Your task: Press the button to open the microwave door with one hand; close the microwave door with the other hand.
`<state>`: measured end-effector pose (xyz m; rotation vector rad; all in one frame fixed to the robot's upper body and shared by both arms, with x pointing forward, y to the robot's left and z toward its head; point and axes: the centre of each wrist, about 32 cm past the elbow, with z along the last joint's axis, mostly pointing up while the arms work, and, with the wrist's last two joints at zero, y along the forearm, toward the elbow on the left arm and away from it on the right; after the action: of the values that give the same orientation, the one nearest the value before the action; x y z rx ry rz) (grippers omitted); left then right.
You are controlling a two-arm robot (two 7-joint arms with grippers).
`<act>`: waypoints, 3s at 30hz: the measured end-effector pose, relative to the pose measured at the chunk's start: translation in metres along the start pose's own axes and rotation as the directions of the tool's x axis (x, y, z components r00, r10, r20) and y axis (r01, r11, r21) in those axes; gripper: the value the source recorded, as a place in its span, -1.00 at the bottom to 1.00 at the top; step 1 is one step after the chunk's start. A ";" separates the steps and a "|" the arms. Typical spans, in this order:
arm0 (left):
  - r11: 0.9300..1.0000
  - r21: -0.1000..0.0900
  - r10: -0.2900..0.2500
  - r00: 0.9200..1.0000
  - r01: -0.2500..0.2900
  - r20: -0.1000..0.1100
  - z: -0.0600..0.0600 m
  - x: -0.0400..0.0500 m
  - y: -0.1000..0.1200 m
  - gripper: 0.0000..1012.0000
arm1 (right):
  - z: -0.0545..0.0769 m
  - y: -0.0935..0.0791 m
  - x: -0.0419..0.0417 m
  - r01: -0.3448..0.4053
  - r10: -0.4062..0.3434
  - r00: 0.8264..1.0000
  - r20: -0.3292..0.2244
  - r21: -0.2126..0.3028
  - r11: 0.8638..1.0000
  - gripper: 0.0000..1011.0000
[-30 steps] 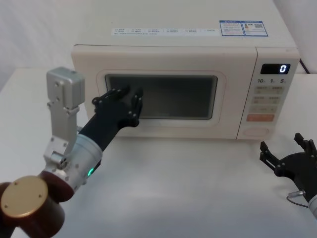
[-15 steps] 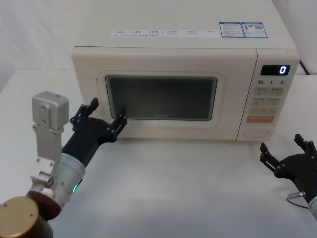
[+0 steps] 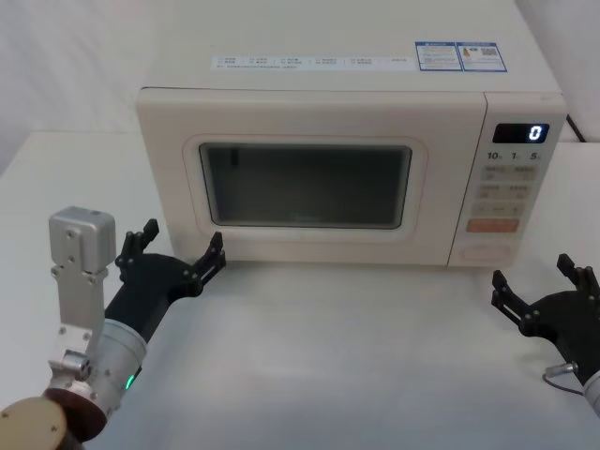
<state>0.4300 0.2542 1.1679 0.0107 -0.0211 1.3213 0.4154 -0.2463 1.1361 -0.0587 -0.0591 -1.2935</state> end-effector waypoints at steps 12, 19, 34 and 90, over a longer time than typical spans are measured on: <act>0.998 0.054 0.029 1.000 -0.029 -0.012 -0.017 0.0023 0.002 0.98 | 0.000 0.000 0.0000 0.000 0.000 1.000 0.000 0.000 1.000 0.98; 0.997 0.068 0.041 0.999 -0.040 -0.015 -0.022 0.0024 0.003 0.98 | 0.000 0.000 0.0000 0.000 0.000 1.000 0.000 0.000 1.000 0.98; 0.997 0.065 0.038 0.999 -0.037 -0.014 -0.020 0.0023 0.002 0.98 | 0.000 0.000 0.0000 0.000 0.000 1.000 0.000 0.000 1.000 0.98; 0.997 0.063 0.036 0.999 -0.035 -0.014 -0.019 0.0023 0.002 0.98 | 0.000 0.000 0.0000 0.000 0.000 1.000 0.000 0.000 1.000 0.98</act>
<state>0.4284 0.2574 1.1485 0.0539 0.0326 1.3572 0.4154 -0.2463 1.1361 -0.0586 -0.0591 -1.2935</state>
